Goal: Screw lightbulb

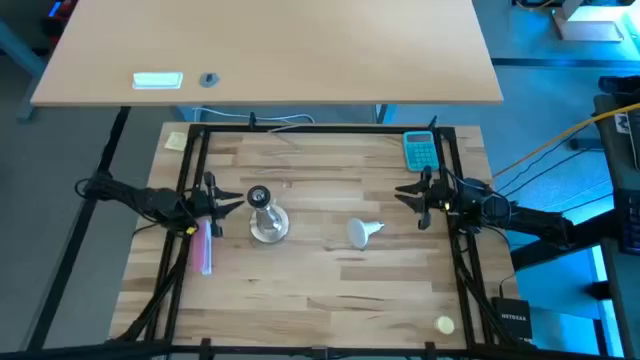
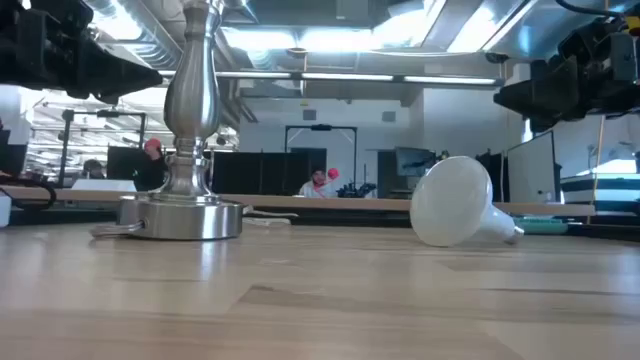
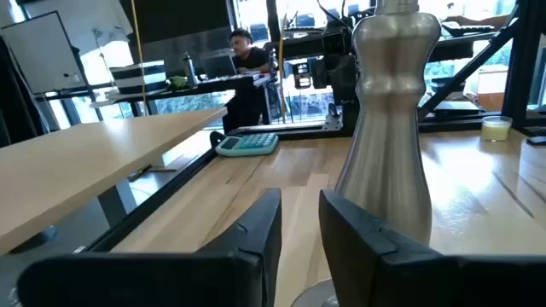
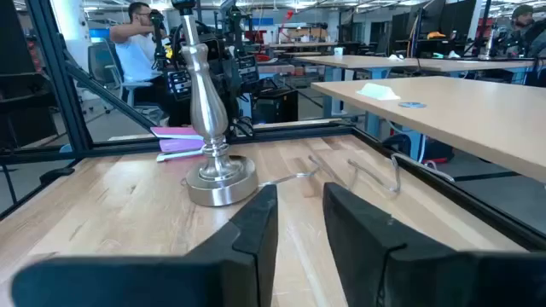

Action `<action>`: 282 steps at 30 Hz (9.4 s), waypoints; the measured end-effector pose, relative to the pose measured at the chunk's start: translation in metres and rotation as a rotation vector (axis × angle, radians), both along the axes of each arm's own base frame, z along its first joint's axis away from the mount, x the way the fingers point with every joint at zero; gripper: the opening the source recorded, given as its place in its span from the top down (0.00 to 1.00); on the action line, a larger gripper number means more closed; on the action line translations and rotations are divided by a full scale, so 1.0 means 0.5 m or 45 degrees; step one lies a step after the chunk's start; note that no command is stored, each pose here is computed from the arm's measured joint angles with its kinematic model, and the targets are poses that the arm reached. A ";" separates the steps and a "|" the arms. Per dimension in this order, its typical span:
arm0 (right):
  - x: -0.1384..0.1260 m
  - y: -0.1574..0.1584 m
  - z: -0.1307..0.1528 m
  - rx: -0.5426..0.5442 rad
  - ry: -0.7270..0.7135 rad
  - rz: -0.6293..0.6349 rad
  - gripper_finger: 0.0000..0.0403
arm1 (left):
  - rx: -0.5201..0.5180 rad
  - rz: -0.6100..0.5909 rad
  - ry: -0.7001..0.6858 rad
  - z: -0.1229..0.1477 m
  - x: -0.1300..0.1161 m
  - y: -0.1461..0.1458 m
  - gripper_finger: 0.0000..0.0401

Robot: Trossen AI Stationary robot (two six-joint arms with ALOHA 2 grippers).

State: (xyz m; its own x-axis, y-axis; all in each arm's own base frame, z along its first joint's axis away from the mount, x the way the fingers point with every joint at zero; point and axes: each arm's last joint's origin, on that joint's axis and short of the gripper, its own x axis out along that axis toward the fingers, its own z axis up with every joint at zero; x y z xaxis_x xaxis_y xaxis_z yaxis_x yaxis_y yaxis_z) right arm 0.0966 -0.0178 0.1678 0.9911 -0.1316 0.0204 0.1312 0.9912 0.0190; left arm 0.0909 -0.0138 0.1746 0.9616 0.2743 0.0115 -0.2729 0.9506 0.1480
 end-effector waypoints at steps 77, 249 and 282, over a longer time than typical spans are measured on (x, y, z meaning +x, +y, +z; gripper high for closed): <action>0.000 0.003 0.004 0.532 -0.084 0.085 0.75 | -0.437 -0.022 -0.248 0.020 -0.001 0.001 0.82; 0.309 -0.002 0.044 -0.048 0.692 0.013 0.65 | -0.154 -0.625 0.117 0.107 0.546 -0.069 0.69; 0.308 -0.031 -0.027 0.067 1.176 -0.279 0.14 | -0.215 -0.880 0.198 0.098 0.539 -0.099 0.69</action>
State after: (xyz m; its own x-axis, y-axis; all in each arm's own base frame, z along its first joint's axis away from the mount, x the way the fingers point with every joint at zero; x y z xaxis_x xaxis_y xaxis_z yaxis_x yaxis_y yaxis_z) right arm 0.2508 -0.0332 0.1542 0.5656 -0.2947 -0.7702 0.2994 0.9436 -0.1411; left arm 0.3603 -0.0633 0.2236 0.9029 -0.4101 -0.1285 0.4102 0.9116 -0.0274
